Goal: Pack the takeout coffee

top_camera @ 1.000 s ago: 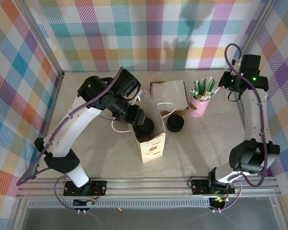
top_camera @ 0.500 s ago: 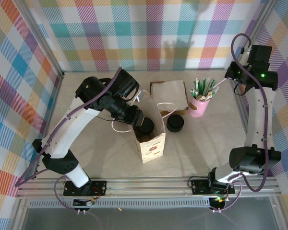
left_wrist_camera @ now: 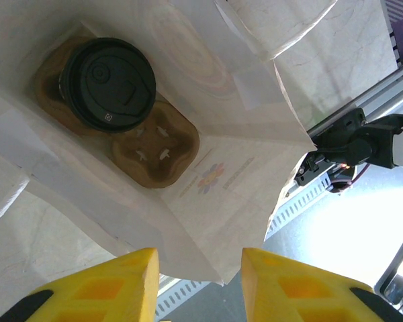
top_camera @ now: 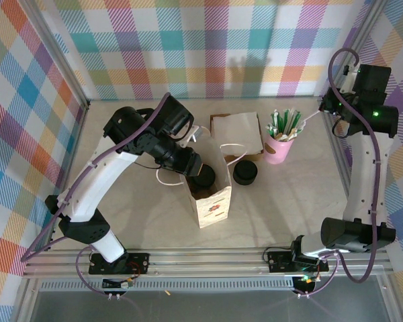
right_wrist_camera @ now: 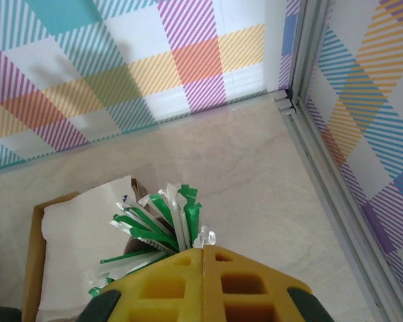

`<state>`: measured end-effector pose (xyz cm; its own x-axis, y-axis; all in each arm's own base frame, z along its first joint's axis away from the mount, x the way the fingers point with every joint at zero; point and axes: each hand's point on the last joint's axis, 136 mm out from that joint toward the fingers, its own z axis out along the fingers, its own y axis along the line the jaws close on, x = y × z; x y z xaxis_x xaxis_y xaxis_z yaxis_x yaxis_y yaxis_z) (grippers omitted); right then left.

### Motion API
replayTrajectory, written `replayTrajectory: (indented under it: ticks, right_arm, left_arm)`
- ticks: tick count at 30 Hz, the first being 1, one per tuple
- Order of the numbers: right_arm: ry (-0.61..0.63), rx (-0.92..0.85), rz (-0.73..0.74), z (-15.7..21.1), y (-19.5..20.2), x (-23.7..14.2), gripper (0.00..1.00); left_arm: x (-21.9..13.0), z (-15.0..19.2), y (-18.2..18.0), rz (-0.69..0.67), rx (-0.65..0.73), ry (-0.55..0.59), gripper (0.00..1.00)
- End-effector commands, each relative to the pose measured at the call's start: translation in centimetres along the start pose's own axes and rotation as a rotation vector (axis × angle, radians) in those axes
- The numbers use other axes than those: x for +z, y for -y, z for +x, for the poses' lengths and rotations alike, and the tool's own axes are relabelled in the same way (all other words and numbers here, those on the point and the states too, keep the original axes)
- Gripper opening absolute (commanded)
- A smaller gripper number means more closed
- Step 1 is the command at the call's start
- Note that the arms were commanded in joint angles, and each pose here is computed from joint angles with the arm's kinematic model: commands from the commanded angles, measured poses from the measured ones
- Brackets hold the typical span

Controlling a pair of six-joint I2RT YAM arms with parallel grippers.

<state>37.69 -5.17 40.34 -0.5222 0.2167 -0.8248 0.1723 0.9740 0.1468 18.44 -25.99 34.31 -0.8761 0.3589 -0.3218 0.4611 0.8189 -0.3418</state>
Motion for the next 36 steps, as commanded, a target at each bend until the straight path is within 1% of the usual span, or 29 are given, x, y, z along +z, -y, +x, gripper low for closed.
replayTrajectory:
  ticks: [1, 6, 20, 24, 29, 36]
  right_arm:
    - [0.035, 0.013, -0.027, -0.8, -0.5, -1.9, 0.00]
    - [0.065, 0.021, -0.042, -1.4, -0.9, -3.5, 0.00]
    - [0.120, 0.028, -0.136, -2.4, -3.0, -8.1, 0.00]
    - [0.145, 0.019, -0.223, -3.1, -4.8, -10.1, 0.00]
    - [0.168, 0.004, -0.385, -3.2, -7.8, -12.2, 0.00]
    - [0.139, -0.013, -0.636, -2.6, -12.3, -14.5, 0.00]
  left_arm:
    - [-0.5, 1.0, 0.4, 0.010, 0.017, -0.032, 0.37]
    - [-0.6, 0.8, 0.5, 0.009, 0.010, -0.017, 0.37]
    - [-0.1, 0.7, 0.8, 0.019, 0.026, -0.031, 0.37]
    - [-0.2, 1.1, 0.9, 0.034, 0.031, -0.051, 0.36]
    - [-0.7, 1.9, 0.9, 0.045, 0.036, -0.056, 0.36]
    - [-1.2, 2.8, 0.4, 0.032, 0.018, -0.064, 0.35]
